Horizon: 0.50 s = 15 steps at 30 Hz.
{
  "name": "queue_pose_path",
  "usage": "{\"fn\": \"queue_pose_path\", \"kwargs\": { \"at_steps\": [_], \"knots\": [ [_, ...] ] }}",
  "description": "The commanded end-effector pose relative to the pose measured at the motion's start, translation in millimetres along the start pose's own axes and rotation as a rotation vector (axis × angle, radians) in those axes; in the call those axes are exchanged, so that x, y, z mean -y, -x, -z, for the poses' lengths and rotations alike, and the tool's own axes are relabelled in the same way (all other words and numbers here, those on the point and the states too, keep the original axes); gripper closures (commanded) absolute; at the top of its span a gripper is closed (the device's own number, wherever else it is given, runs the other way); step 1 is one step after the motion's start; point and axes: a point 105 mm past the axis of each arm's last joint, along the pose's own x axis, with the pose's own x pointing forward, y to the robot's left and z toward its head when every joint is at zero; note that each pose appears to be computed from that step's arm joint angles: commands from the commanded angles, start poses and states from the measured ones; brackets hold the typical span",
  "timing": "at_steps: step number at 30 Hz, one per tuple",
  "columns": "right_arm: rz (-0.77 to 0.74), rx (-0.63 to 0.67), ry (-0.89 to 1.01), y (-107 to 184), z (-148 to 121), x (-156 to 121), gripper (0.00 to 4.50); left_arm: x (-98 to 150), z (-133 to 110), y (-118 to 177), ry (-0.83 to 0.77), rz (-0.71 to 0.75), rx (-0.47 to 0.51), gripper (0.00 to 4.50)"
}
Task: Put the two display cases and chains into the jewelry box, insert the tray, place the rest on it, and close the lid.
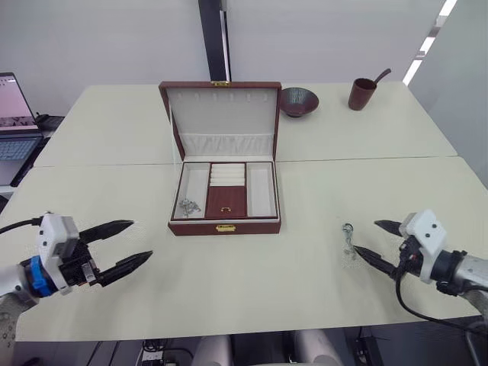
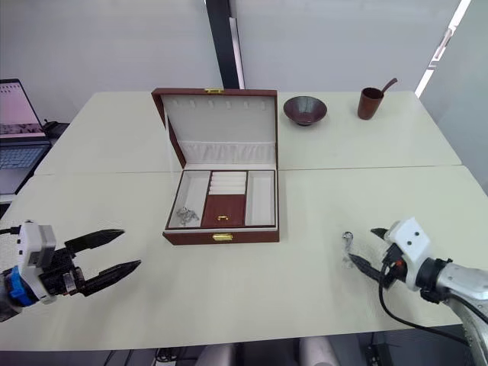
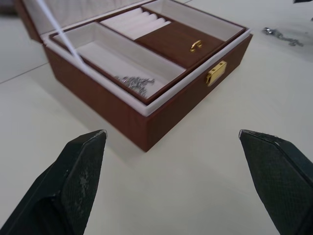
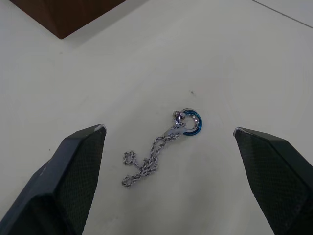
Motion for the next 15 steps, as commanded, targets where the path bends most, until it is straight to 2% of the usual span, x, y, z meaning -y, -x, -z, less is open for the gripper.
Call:
{"fn": "queue_pose_path", "kwargs": {
  "at_steps": [1, 10, 15],
  "knots": [
    [0.065, -0.01, -0.038, -5.7, -0.3, -3.0, 0.03, 22.4, -19.2, -16.1, -0.063, 0.133, 0.046, 0.0],
    [0.195, -0.034, -0.172, -26.5, 10.5, -5.9, 0.03, 78.9, -44.4, -46.2, -0.093, 0.482, 0.129, 0.0],
    [0.263, -0.073, -0.222, -35.9, 18.2, -6.7, 0.03, 85.9, -47.2, -53.6, -0.09, 0.534, 0.152, 0.0]
  ]
}}
